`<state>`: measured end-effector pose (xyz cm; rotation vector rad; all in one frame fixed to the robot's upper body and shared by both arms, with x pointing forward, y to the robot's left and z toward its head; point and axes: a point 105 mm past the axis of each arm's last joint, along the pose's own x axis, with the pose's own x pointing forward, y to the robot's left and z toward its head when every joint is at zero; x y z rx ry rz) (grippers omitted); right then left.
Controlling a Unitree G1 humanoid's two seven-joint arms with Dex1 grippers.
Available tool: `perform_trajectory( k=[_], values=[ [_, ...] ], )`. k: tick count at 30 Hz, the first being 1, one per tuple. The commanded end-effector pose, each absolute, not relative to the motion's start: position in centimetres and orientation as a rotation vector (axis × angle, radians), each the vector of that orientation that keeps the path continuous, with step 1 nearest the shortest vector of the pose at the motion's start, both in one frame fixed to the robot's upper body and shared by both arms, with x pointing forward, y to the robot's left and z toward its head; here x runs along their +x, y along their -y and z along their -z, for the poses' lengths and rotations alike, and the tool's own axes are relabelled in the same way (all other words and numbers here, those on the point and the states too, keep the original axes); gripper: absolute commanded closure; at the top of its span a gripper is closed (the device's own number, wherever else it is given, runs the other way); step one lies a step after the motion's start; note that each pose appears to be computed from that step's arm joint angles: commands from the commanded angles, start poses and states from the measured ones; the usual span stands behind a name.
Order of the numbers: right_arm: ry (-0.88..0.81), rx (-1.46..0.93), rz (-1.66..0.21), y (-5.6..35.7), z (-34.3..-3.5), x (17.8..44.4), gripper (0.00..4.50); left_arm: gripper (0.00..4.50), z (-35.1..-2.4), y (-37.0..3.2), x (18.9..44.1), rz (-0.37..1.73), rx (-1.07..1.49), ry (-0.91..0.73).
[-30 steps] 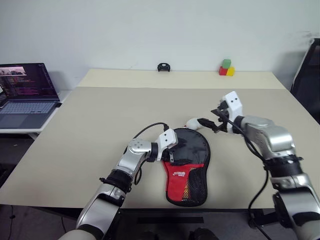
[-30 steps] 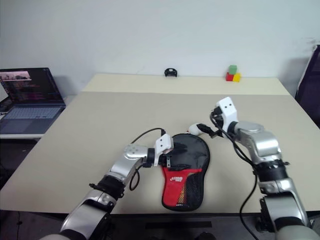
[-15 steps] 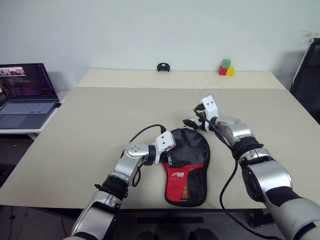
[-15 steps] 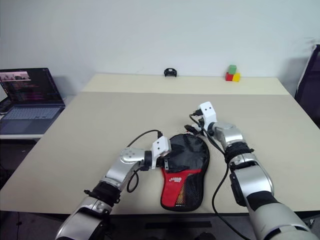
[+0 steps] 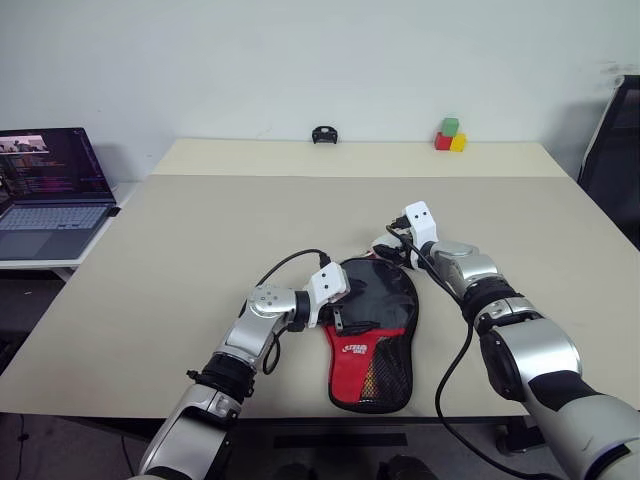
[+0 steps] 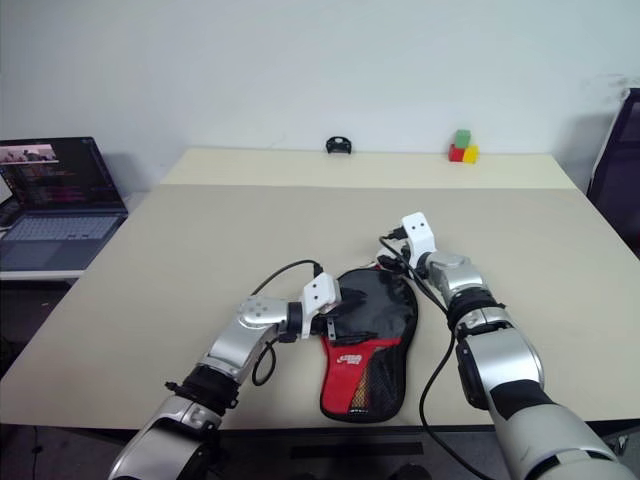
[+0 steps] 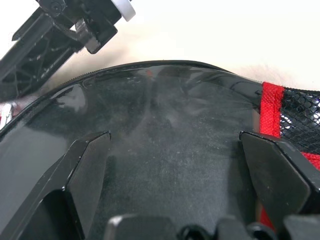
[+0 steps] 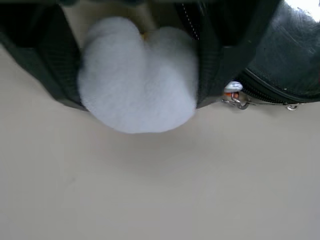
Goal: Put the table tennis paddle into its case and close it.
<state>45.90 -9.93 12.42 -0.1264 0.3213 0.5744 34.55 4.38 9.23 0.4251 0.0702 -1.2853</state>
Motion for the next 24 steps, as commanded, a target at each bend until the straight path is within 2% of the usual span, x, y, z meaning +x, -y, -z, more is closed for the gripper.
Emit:
perform_trajectory(
  k=[1,4,7,15,24],
  values=[
    [-0.266,-0.143,-0.586,9.4,-14.1,46.3,2.68,0.0,-7.4,-4.7,34.5,1.294,0.457,-0.15],
    [-0.264,-0.155,-0.587,9.4,-14.1,46.3,3.56,0.0,-5.5,-5.1,34.2,1.324,0.474,-0.238],
    [-0.254,-0.162,-0.579,9.6,-14.4,46.4,3.96,0.0,-4.0,-5.8,33.9,1.349,0.487,-0.3],
    [-0.227,-0.196,-0.558,10.8,-15.4,46.5,4.01,0.0,-1.4,-7.0,33.3,1.366,0.523,-0.383],
    [-0.25,-0.257,-0.507,14.3,-15.1,45.7,4.01,0.0,-1.0,-6.7,33.2,1.366,0.447,-0.404]
  ],
)
